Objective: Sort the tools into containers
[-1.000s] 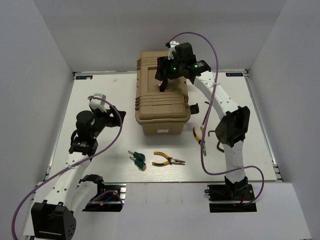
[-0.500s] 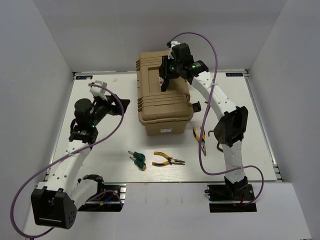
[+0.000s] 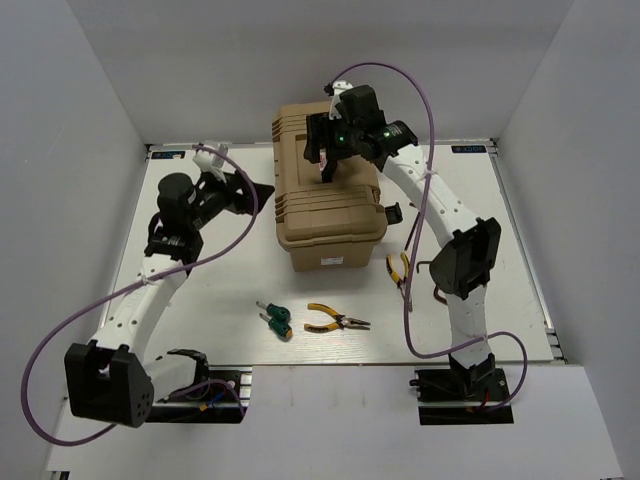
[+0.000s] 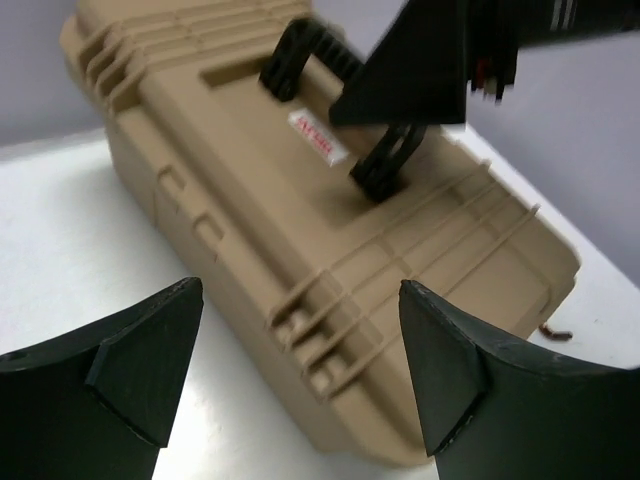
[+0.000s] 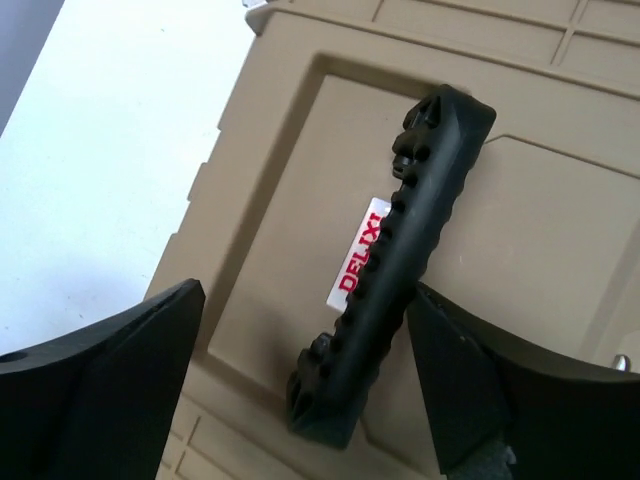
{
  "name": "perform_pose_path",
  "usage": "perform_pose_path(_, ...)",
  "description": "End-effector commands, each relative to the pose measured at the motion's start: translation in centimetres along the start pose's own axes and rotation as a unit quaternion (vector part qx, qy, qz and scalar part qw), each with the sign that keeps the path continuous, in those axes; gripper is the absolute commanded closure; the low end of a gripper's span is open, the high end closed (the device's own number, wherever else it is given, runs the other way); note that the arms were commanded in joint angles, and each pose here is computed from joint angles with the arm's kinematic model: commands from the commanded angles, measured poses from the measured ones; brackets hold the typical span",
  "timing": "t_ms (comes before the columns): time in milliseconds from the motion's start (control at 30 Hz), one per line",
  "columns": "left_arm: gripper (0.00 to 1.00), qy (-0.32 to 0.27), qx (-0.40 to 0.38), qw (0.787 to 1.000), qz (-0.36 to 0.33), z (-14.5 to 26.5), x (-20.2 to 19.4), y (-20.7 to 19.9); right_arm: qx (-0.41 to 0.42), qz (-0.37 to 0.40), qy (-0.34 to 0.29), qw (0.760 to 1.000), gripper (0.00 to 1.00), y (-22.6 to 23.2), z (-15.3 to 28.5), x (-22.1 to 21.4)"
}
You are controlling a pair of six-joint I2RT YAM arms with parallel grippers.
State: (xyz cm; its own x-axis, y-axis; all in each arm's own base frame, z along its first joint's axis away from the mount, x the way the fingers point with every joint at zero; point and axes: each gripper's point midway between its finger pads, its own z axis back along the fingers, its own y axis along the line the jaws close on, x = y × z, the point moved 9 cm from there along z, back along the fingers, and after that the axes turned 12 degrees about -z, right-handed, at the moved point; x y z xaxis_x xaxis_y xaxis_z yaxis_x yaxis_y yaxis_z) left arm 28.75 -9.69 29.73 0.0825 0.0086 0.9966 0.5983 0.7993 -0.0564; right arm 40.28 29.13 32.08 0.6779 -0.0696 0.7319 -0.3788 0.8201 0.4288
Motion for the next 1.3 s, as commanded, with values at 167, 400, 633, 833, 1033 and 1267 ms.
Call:
perform_pose_path(167, 0.1, -0.042, -0.067, 0.996, -0.028, -4.3, 7.3, -1.7, -0.055, 0.077, -0.105, 0.99, 0.11, 0.6, 7.8, 4.0)
perform_pose_path(400, 0.1, 0.014, -0.05, 0.999, -0.001, -11.3, 8.8, -3.3, -0.22, 0.06, -0.186, 0.956, 0.12, -5.3, 13.3, 5.0)
perform_pose_path(633, 0.28, 0.139, 0.065, 0.988, 0.013, -18.2, 7.7, -6.2, -0.264, -0.004, -0.128, 0.956, 0.83, -13.4, 15.5, -1.1)
perform_pose_path(833, 0.27, 0.163, 0.11, 0.98, -0.01, -20.3, 7.5, -8.7, -0.264, -0.05, -0.095, 0.959, 0.79, -17.0, 16.5, -5.1)
perform_pose_path(1033, 0.24, 0.216, 0.168, 0.96, -0.056, -20.7, 4.1, -9.3, -0.243, -0.086, -0.079, 0.963, 0.69, -18.0, 17.3, -6.9)
perform_pose_path(1267, 0.23, 0.181, 0.169, 0.965, -0.088, -19.9, 5.0, -11.2, -0.228, -0.1, -0.068, 0.966, 0.69, -18.6, 17.0, -7.6)
